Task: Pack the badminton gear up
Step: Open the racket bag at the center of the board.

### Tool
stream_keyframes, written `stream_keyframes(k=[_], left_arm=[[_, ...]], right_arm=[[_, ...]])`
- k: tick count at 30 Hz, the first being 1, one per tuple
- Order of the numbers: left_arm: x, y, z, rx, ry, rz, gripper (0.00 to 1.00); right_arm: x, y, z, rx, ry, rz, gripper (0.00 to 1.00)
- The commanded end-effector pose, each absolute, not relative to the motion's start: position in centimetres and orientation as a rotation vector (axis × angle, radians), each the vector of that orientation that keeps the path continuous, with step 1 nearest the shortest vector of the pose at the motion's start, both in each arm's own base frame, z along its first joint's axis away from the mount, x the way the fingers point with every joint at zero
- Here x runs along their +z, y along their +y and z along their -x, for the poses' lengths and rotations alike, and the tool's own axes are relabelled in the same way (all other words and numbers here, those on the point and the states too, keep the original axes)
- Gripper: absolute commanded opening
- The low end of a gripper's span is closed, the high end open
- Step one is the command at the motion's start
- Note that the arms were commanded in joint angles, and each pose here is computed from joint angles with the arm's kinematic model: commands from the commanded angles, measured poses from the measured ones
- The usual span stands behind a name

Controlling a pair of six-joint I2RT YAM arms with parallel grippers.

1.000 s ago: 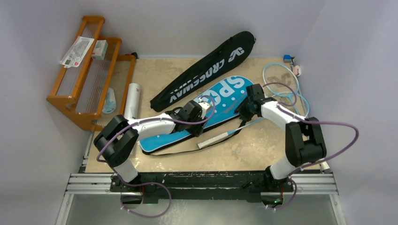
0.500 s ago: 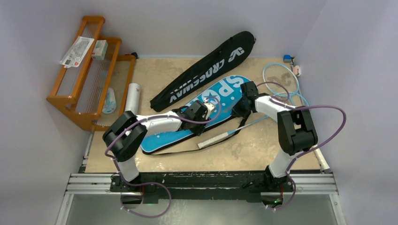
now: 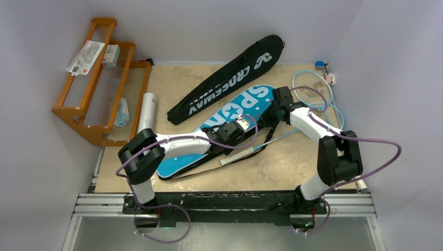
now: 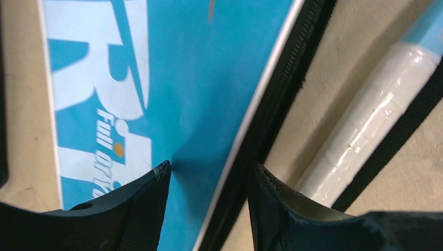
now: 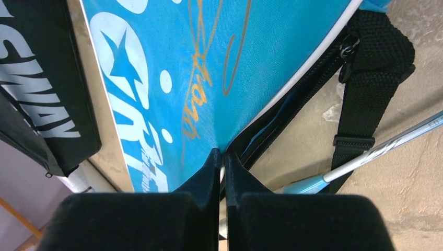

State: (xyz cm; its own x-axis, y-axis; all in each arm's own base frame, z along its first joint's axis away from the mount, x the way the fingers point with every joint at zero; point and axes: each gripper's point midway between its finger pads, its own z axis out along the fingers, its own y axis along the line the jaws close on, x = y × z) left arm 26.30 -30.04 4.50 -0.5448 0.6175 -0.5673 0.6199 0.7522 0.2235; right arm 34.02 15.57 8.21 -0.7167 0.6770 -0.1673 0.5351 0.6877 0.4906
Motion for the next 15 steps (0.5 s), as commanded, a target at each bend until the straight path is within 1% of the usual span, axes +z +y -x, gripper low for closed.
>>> stream_keyframes(k=[1, 4, 8, 10, 12, 13, 14, 15], left_arm=[[7.2, -30.3, -28.4, 0.053, 2.241, -0.82, 0.53], [7.6, -29.7, -29.0, 0.099, 2.232, -0.767, 0.49], [8.2, -27.7, -29.5, 0.22, 2.224, -0.679, 0.38], [8.3, -26.7, -29.5, 0.272, 2.226, -0.653, 0.31], [8.7, -26.2, -29.4, 0.286, 2.227, -0.632, 0.2], [8.9, -26.2, -29.3, 0.279, 2.229, -0.628, 0.11], [9.2, -26.3, -29.2, 0.264, 2.23, -0.624, 0.0], [9.5, -26.4, -29.1, 0.243, 2.231, -0.621, 0.0]], right_arm=[[10.5, 16.0, -34.1, 0.66, 2.545, -0.936, 0.0], [10.8, 15.8, -34.1, 0.656, 2.536, -0.934, 0.0], [10.9, 15.2, -34.2, 0.645, 2.528, -0.931, 0.0], [11.2, 14.7, -34.5, 0.638, 2.519, -0.929, 0.0], [11.3, 14.1, -34.8, 0.62, 2.509, -0.923, 0.0], [11.5, 14.0, -35.0, 0.618, 2.506, -0.892, 0.05], [11.8, 14.3, -35.4, 0.636, 2.498, -0.84, 0.24], [12.3, 14.5, -35.7, 0.655, 2.496, -0.783, 0.51]])
